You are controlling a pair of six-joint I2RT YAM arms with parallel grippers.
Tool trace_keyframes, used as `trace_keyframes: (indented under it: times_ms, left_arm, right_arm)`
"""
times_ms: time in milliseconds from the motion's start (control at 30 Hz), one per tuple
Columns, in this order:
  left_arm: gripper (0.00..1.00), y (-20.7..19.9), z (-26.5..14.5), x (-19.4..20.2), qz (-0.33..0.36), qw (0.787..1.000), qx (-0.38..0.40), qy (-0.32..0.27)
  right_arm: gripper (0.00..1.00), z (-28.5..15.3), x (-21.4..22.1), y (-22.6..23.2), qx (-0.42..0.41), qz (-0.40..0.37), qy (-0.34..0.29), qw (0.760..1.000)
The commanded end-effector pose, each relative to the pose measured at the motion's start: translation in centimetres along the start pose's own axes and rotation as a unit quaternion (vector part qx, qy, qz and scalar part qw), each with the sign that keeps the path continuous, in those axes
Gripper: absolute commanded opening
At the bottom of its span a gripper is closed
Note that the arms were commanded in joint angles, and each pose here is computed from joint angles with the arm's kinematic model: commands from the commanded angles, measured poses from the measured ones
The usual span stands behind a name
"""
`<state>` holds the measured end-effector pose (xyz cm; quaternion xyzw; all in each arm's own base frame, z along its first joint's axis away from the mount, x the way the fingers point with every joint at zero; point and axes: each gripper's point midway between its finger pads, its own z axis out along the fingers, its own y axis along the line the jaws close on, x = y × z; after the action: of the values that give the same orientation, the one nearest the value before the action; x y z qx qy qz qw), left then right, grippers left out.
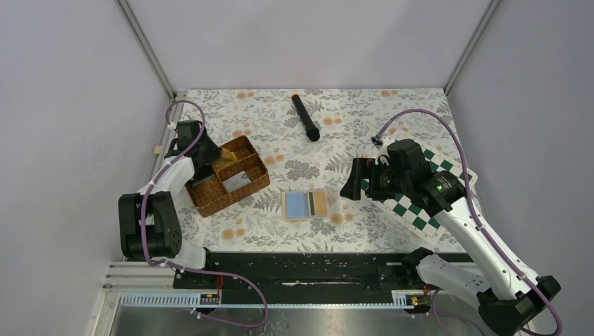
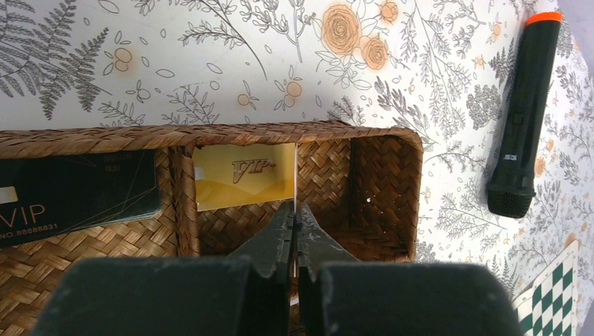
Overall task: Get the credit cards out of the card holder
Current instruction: Place the credit card in the storage box.
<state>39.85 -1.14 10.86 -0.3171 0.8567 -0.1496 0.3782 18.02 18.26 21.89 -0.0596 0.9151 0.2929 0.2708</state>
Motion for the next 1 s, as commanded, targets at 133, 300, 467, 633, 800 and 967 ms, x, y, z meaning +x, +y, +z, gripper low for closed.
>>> trace_keyframes:
  times_ms: [133,300,467,633,800,967]
  left_arm:
    - [0.0,0.2,0.1,-1.5,0.007,1.0,-0.009,-0.027]
    - [0.0,0.0,0.4,-1.7,0.006,0.999,-0.003,-0.034]
    - [0.02,0.2,0.9,-1.4,0.006,1.0,-0.006,-0.027]
    - [0.02,0.2,1.0,-1.1,0.009,1.0,-0.004,-0.02]
    - [0.04,0.2,1.0,-1.0,0.01,1.0,0.0,-0.023]
    - [0.04,-0.1,1.3,-1.0,0.007,1.0,0.008,-0.021]
  right_arm:
    - [0.99,-0.8,-1.2,0.6,-0.005,0.001,-0.019,1.0]
    - [1.0,-0.8,-1.1,0.6,-0.005,0.003,-0.018,1.0]
    - [0.99,-0.8,-1.1,0.5,-0.004,0.004,-0.02,1.0]
    - [0.99,-0.7,-1.1,0.6,-0.004,0.006,-0.018,1.0]
    - [0.99,-0.6,-1.1,0.5,-0.002,0.008,-0.016,1.0]
    - [1.0,-0.6,-1.0,0.5,-0.004,0.011,-0.017,1.0]
